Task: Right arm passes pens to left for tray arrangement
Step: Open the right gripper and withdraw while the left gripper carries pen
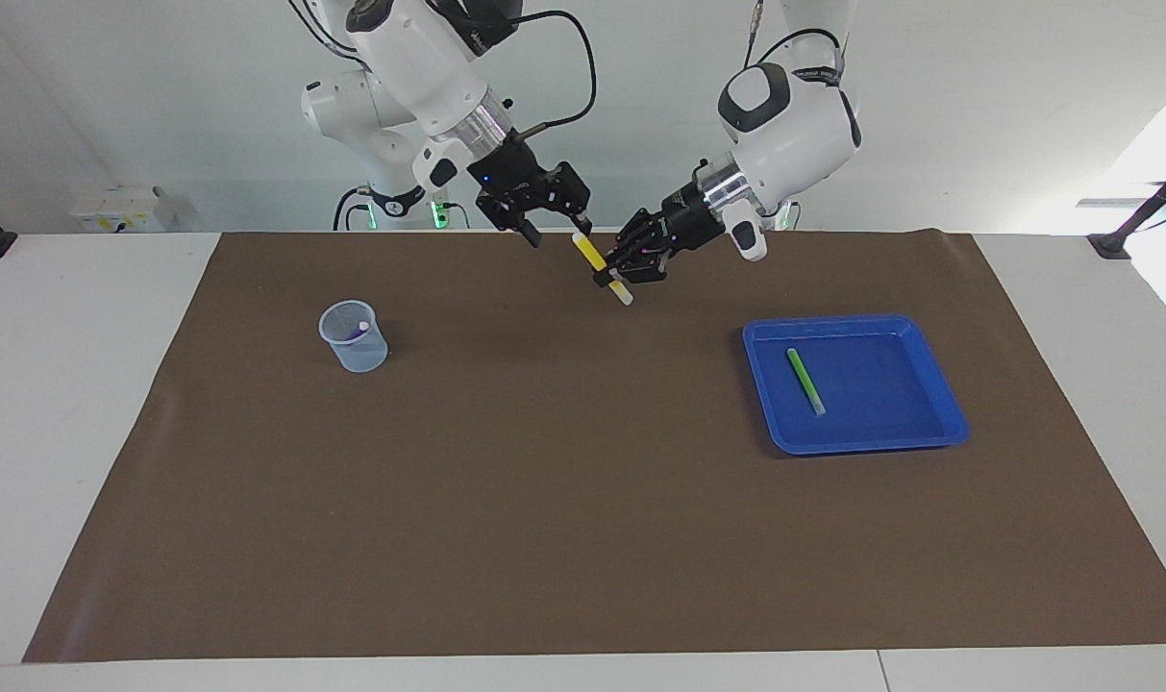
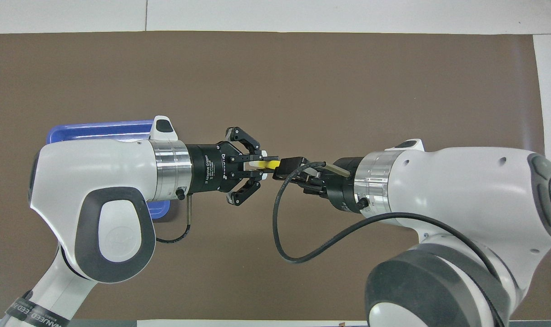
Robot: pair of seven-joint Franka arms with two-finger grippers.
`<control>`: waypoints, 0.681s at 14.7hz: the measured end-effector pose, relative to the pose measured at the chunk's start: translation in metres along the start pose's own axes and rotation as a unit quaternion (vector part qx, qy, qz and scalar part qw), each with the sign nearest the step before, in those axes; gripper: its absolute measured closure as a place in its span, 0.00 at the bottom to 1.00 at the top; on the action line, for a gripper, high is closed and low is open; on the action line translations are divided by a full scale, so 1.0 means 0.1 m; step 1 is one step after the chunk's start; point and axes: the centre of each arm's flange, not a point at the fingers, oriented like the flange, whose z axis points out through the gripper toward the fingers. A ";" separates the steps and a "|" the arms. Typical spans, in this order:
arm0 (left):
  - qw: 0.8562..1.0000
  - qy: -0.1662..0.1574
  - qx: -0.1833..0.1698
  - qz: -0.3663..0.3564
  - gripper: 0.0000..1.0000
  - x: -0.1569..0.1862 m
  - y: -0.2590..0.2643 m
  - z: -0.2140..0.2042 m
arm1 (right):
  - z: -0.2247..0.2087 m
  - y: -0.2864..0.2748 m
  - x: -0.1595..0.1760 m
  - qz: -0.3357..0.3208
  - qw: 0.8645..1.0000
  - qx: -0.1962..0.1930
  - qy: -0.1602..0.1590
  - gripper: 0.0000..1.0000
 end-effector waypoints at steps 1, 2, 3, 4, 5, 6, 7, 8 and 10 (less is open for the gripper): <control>1.000 0.004 -0.004 0.005 0.82 0.04 0.03 -0.04 | -0.03 0.12 0.04 -0.039 0.999 -0.028 -0.005 0.00; 1.000 0.012 -0.007 0.015 0.82 0.10 0.06 -0.08 | -0.07 0.26 0.08 -0.081 0.995 -0.054 -0.014 0.00; 0.999 0.028 -0.007 0.030 0.82 0.16 0.09 -0.12 | -0.12 0.42 0.14 -0.119 0.990 -0.077 -0.022 0.00; 0.998 0.047 -0.005 0.046 0.82 0.23 0.11 -0.16 | -0.17 0.57 0.20 -0.152 0.984 -0.094 -0.028 0.00; 0.996 0.063 -0.004 0.061 0.82 0.31 0.13 -0.20 | -0.22 0.72 0.27 -0.180 0.977 -0.106 -0.032 0.00; 0.994 0.076 -0.002 0.075 0.82 0.38 0.15 -0.24 | -0.26 0.87 0.34 -0.206 0.971 -0.119 -0.036 0.00; 0.992 0.090 0.001 0.092 0.82 0.48 0.17 -0.29 | -0.27 1.04 0.41 -0.233 0.962 -0.133 -0.042 0.04; 0.988 0.104 0.008 0.113 0.82 0.57 0.19 -0.35 | -0.24 1.22 0.46 -0.263 0.952 -0.148 -0.052 0.05; 0.980 0.125 0.029 0.151 0.82 0.75 0.22 -0.47 | -0.16 1.49 0.52 -0.315 0.929 -0.179 -0.077 0.09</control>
